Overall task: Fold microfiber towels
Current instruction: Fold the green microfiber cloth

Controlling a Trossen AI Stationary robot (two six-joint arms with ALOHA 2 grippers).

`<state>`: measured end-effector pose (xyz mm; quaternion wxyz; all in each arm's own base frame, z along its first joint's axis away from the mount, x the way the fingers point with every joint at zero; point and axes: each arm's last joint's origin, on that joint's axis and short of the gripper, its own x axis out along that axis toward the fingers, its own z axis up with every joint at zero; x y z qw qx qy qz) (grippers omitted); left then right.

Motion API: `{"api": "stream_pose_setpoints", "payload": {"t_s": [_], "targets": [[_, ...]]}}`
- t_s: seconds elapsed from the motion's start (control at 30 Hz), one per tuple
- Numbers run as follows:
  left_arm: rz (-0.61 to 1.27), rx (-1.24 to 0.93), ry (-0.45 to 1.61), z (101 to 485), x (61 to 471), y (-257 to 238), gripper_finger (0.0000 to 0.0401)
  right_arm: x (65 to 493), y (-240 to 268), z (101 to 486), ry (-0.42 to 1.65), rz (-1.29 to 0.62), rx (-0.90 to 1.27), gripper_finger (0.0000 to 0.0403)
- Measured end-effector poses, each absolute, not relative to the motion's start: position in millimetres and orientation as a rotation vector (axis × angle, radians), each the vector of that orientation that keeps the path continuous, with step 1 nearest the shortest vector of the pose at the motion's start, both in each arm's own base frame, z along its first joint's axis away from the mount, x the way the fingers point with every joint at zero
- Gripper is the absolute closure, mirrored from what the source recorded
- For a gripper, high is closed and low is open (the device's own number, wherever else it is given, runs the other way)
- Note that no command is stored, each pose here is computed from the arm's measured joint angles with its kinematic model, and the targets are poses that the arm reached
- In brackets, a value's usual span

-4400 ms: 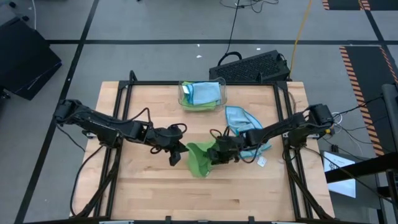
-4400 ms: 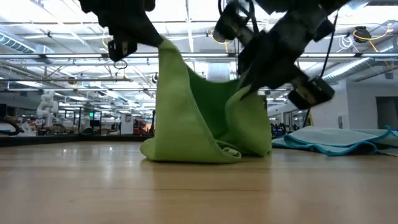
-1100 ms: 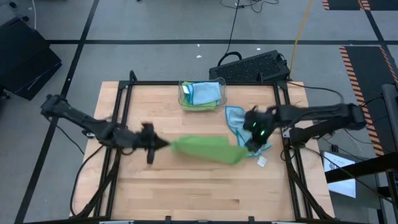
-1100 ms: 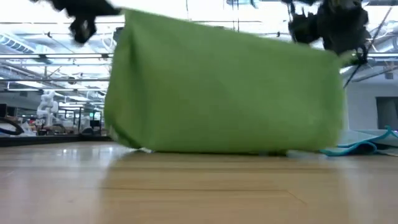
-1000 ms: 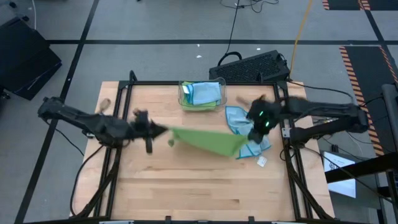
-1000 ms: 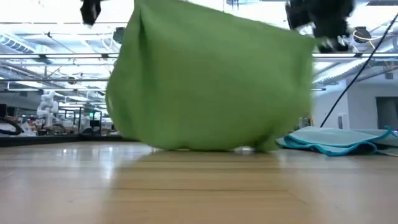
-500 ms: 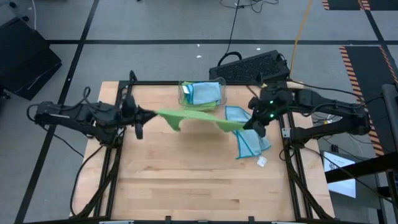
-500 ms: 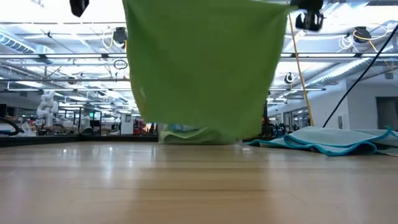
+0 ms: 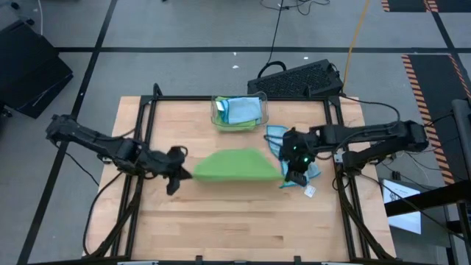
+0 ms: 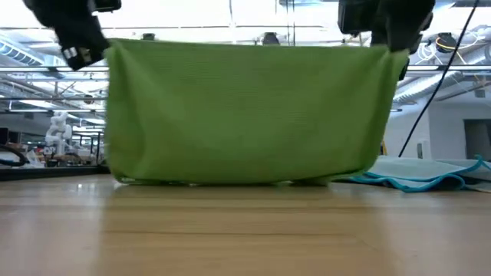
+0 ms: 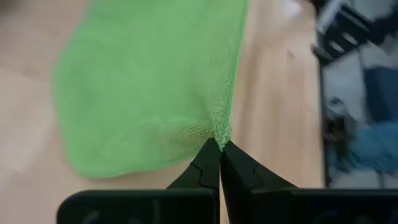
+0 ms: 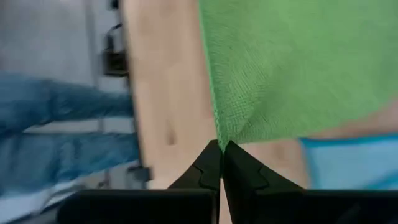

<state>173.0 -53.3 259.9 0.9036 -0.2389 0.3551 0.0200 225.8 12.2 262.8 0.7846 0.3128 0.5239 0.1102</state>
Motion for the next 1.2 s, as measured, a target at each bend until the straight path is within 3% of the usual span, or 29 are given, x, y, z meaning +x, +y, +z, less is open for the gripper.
{"api": "stream_pose_setpoints", "payload": {"t_s": [0.23, 0.5, 0.73, 0.87, 1.0, 1.2], "targets": [[-0.033, -0.520, 0.815, 245, 165, -73, 0.0399, 256, 36, 255, 1.039, 0.350, 0.666, 0.0390], [-0.041, -0.620, 0.915, 206, 151, -88, 0.0398, 282, 54, 217, 1.169, 0.415, 0.727, 0.0353], [-0.090, -0.856, 0.851, 184, 146, -101, 0.0383, 280, 61, 214, 1.229, 0.407, 0.796, 0.0303], [-0.107, -0.854, 0.841, 184, 144, -105, 0.0348, 275, 49, 222, 1.219, 0.267, 0.859, 0.0266], [-0.097, -0.870, 0.869, 182, 141, -106, 0.0286, 273, 32, 219, 1.208, 0.008, 0.899, 0.0235], [-0.199, -0.988, 0.925, 199, 139, -109, 0.0206, 272, 11, 214, 1.188, -0.261, 0.990, 0.0216]]}}
